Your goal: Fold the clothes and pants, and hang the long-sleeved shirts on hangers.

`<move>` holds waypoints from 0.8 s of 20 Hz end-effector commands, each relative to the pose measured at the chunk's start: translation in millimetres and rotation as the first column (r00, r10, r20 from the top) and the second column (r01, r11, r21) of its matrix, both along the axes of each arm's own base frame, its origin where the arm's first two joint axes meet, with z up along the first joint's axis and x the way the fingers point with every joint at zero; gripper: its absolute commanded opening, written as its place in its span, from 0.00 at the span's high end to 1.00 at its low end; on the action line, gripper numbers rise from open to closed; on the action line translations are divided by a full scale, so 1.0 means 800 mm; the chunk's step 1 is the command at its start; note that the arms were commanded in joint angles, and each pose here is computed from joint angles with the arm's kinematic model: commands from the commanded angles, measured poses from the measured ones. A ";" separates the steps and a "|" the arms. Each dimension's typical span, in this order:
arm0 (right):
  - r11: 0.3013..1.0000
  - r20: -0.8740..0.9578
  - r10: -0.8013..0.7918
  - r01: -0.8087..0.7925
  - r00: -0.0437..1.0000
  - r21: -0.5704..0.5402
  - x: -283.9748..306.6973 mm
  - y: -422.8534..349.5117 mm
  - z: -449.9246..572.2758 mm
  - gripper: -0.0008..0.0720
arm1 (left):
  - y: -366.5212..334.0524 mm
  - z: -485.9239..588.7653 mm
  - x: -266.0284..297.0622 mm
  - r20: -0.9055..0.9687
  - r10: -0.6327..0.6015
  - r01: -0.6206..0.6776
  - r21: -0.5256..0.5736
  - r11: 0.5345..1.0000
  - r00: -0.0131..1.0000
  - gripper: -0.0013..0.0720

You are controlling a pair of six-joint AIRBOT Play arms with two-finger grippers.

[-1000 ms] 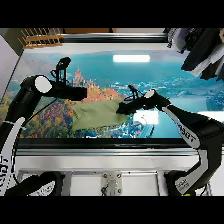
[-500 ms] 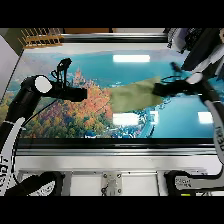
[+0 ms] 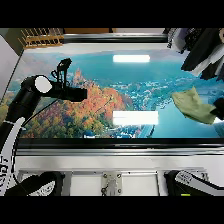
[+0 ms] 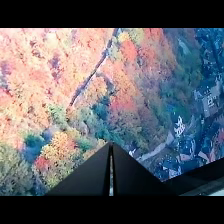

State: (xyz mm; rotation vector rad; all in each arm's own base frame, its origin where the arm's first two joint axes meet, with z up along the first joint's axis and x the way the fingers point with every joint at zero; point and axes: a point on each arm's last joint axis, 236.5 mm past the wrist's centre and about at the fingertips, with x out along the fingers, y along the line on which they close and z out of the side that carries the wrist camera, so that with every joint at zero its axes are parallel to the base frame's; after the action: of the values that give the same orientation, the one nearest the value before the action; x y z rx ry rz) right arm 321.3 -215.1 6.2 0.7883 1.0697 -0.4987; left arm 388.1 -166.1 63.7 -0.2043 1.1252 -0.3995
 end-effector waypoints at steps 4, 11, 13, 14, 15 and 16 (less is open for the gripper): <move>0.990 -0.142 -0.058 0.075 0.988 0.121 -0.083 0.068 -0.068 0.97 | 0.000 0.000 0.000 -0.003 0.008 -0.008 -0.003 1.000 1.000 0.97; 1.000 -0.286 0.015 -0.018 0.958 -0.009 -0.128 0.046 -0.056 0.05 | 0.000 0.000 -0.001 -0.007 0.006 -0.006 -0.002 1.000 1.000 0.97; 0.983 -0.223 0.087 -0.121 0.971 -0.142 -0.110 0.020 -0.003 0.05 | 0.000 -0.001 -0.002 -0.012 0.004 -0.004 -0.001 1.000 1.000 0.97; 0.970 -0.139 0.122 -0.148 0.983 -0.191 -0.089 0.024 0.031 0.05 | 0.000 -0.001 -0.003 -0.013 0.005 -0.005 -0.002 1.000 1.000 0.97; 0.958 -0.029 0.182 -0.184 0.983 -0.221 -0.064 0.044 0.064 0.05 | 0.000 -0.001 -0.003 -0.012 0.005 -0.005 -0.002 1.000 1.000 0.97; 0.947 0.076 0.246 -0.224 0.966 -0.230 -0.041 0.075 0.092 0.05 | 0.000 -0.001 -0.002 -0.011 0.005 -0.005 -0.002 1.000 1.000 0.97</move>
State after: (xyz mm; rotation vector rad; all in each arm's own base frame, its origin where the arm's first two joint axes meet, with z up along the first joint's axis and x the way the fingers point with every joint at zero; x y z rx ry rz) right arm 257.7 -180.1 22.4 0.5832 1.1469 -0.5092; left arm 386.4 -166.1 62.9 -0.2121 1.1353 -0.3941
